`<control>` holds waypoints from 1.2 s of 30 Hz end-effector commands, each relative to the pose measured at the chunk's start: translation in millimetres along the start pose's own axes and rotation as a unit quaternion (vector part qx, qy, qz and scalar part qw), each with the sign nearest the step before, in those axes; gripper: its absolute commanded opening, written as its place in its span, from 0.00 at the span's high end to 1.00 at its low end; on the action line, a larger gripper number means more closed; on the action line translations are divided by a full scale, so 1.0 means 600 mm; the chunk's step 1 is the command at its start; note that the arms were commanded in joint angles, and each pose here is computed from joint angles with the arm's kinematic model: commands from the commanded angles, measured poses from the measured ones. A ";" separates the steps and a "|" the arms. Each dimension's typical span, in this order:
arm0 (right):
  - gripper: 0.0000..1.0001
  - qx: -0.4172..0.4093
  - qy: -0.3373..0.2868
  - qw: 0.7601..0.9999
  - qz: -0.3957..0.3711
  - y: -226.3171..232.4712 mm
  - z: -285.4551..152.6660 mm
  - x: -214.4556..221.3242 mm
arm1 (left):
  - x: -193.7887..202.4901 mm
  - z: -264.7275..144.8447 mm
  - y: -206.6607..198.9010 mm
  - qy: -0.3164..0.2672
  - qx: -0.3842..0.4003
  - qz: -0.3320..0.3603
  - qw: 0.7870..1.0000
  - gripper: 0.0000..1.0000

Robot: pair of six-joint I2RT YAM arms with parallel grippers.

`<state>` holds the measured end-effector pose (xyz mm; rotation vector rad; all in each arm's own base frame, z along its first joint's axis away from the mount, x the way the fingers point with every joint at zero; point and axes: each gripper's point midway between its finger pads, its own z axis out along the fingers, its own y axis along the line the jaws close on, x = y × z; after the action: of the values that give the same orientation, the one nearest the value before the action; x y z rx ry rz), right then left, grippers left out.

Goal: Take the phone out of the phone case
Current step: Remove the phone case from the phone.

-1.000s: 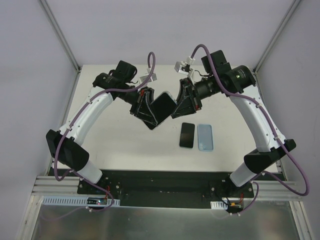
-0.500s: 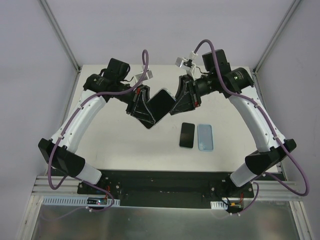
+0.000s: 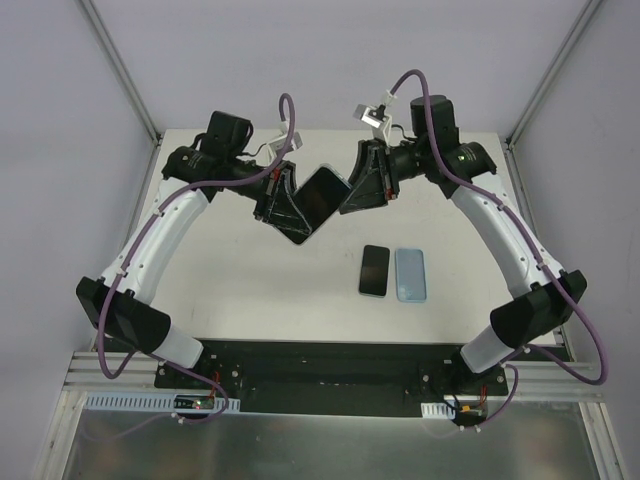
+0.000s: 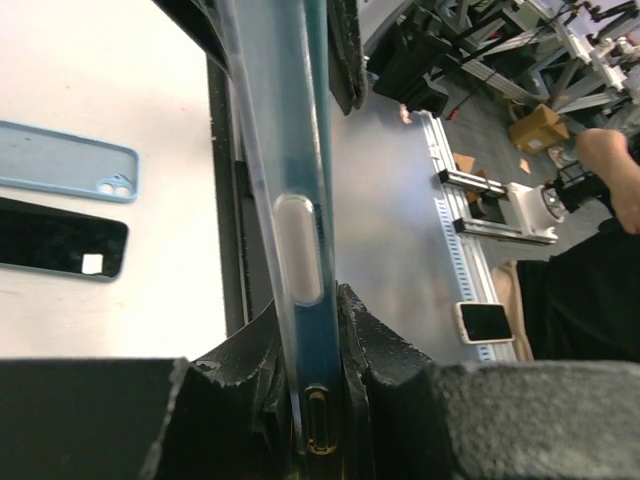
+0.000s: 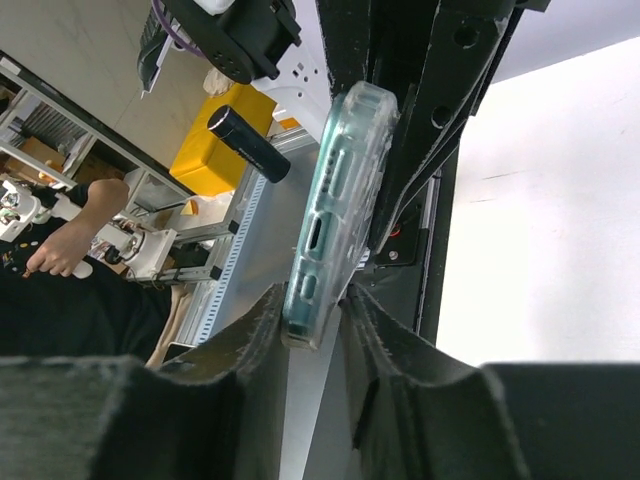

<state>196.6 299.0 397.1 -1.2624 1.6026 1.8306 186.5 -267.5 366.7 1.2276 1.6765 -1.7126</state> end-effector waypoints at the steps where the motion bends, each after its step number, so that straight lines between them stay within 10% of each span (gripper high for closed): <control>1: 0.64 0.013 -0.019 0.999 -0.041 0.018 -0.016 -0.028 | -0.041 -0.020 -0.075 -0.046 0.125 0.096 0.986 1.00; 8: 0.45 0.107 -0.040 0.993 -0.021 -0.004 -0.031 -0.024 | -0.038 -0.032 -0.026 -0.054 0.085 0.085 0.991 1.00; 36: 0.39 0.201 -0.087 0.976 -0.002 -0.054 -0.064 -0.034 | -0.033 -0.035 -0.002 -0.046 0.038 0.079 0.995 1.00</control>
<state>256.4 280.7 375.8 -0.8772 1.8400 1.4726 221.8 -256.6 354.6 1.2011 1.6308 -1.6106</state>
